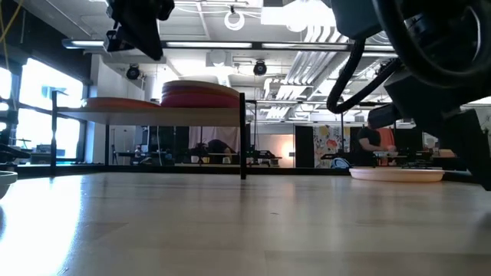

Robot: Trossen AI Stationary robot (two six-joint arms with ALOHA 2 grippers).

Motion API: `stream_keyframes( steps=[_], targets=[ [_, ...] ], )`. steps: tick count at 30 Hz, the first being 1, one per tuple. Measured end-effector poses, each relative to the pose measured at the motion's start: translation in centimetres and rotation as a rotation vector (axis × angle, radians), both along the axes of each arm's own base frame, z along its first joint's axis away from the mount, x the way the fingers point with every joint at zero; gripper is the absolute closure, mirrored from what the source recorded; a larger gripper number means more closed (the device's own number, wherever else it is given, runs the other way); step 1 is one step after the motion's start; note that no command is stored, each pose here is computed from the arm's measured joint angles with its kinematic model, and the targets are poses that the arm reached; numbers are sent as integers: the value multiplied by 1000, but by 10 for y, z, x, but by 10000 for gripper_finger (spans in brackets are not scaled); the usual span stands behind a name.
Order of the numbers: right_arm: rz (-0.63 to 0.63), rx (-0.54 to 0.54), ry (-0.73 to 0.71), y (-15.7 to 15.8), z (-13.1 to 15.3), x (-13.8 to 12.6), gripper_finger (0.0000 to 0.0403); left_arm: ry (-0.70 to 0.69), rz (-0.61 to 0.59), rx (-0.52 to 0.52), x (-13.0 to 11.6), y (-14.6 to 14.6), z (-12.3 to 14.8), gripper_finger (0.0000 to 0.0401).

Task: Place and stack plates onto a shelf
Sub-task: Stack the bottom white plate on top of the light orange plate

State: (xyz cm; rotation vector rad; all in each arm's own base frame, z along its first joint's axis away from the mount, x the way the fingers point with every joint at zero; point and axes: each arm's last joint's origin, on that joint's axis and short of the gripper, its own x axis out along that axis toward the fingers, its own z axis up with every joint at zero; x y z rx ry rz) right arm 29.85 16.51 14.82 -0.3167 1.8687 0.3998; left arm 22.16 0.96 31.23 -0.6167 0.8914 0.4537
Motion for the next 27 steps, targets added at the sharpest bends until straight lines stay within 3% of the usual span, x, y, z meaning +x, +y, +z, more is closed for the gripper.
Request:
stream_keyframes(
  steps=[13, 16, 21, 27],
  targets=[
    [-35, 37, 11, -4, -14, -5, 291, 2, 6, 11, 0, 0, 0, 368],
    [-41, 41, 17, -5, -14, -4, 316, 3, 23, 35, 0, 1, 0, 368],
    [-69, 74, 47, -7, -13, -3, 394, 3, 28, 42, 0, 2, 0, 368],
    [-170, 54, 47, -15, -11, 0, 396, 11, -21, 76, 0, 2, 0, 368]
  ],
)
